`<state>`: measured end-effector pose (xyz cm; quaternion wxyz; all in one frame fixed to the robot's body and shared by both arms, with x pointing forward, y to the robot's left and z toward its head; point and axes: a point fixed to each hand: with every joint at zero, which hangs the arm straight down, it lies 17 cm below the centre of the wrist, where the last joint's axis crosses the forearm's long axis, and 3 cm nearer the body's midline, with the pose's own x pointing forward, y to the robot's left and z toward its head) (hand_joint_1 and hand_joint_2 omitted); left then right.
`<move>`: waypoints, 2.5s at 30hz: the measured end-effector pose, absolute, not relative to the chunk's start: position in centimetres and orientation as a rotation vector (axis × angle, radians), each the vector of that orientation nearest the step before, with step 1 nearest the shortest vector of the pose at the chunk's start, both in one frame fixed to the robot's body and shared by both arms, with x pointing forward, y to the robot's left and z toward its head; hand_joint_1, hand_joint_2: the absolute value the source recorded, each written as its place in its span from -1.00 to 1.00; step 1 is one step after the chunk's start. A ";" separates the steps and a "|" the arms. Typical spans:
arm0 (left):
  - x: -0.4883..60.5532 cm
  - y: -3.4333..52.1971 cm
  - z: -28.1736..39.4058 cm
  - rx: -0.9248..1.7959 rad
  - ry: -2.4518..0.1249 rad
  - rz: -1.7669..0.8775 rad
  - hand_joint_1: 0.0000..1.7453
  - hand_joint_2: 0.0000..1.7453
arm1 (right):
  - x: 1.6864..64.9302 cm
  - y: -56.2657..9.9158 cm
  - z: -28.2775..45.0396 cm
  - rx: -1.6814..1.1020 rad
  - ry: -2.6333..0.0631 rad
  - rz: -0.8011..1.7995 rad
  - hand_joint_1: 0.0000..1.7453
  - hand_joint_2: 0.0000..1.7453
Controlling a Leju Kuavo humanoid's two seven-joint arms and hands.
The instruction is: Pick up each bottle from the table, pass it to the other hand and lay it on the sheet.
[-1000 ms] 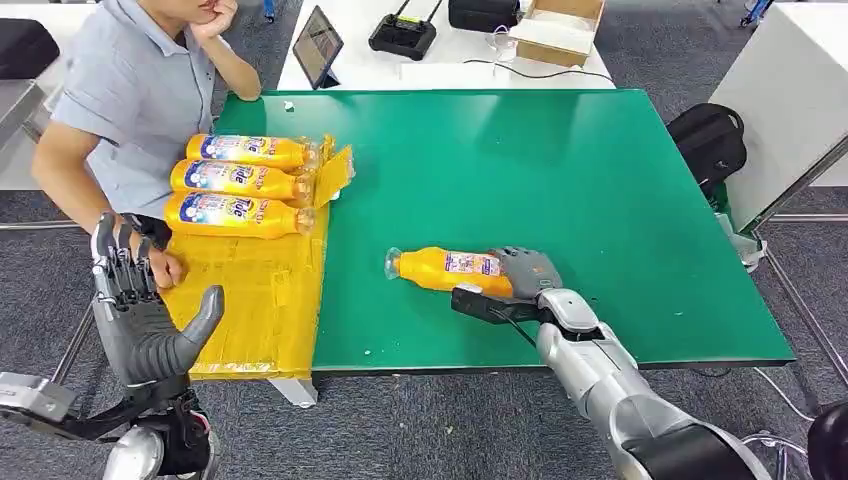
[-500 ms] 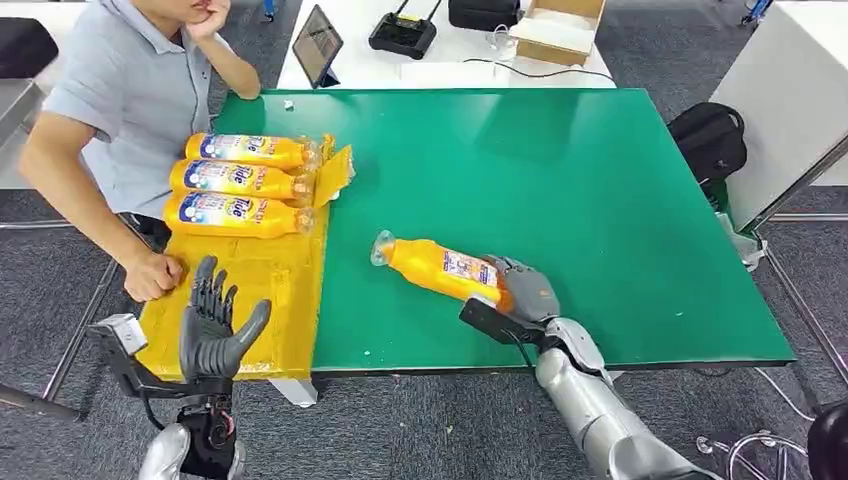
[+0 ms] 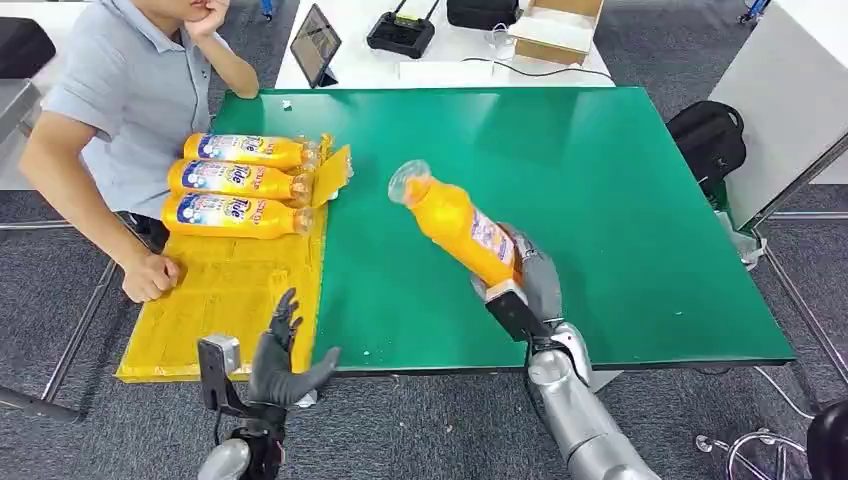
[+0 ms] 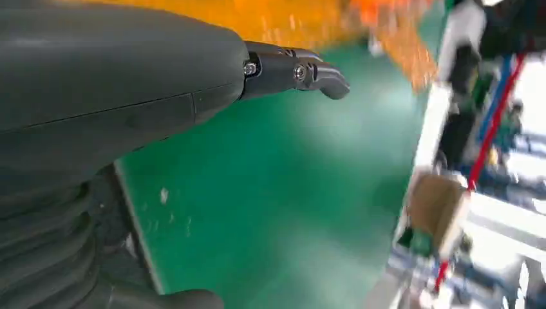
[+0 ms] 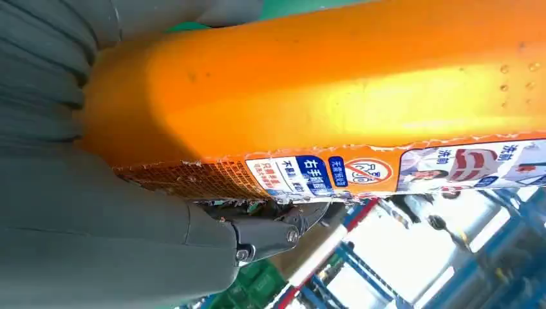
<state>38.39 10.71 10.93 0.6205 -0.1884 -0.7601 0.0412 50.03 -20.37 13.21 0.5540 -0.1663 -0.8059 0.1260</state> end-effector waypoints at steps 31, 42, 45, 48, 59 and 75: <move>34.2 5.9 18.9 -0.580 -1.945 -0.072 -1.00 1.00 | 40.8 0.6 15.1 0.237 -1.957 0.408 1.00 1.00; 35.2 3.5 19.4 -0.715 -1.858 -0.048 -1.00 1.00 | 41.0 -1.0 13.7 0.214 -1.928 0.388 1.00 1.00; 35.2 2.9 19.7 -0.748 -1.848 -0.045 -1.00 1.00 | 41.1 -1.3 13.6 0.214 -1.925 0.384 1.00 1.00; 35.2 2.6 19.9 -0.770 -1.847 -0.048 -1.00 1.00 | 41.3 -1.5 13.7 0.212 -1.928 0.382 1.00 1.00; 35.4 2.7 20.3 -0.786 -1.848 -0.019 -1.00 1.00 | 41.3 -1.4 13.7 0.203 -1.945 0.418 1.00 1.00; 37.6 4.3 19.0 -0.774 -1.760 0.125 1.00 1.00 | 39.3 1.7 12.1 0.268 -1.907 0.556 1.00 1.00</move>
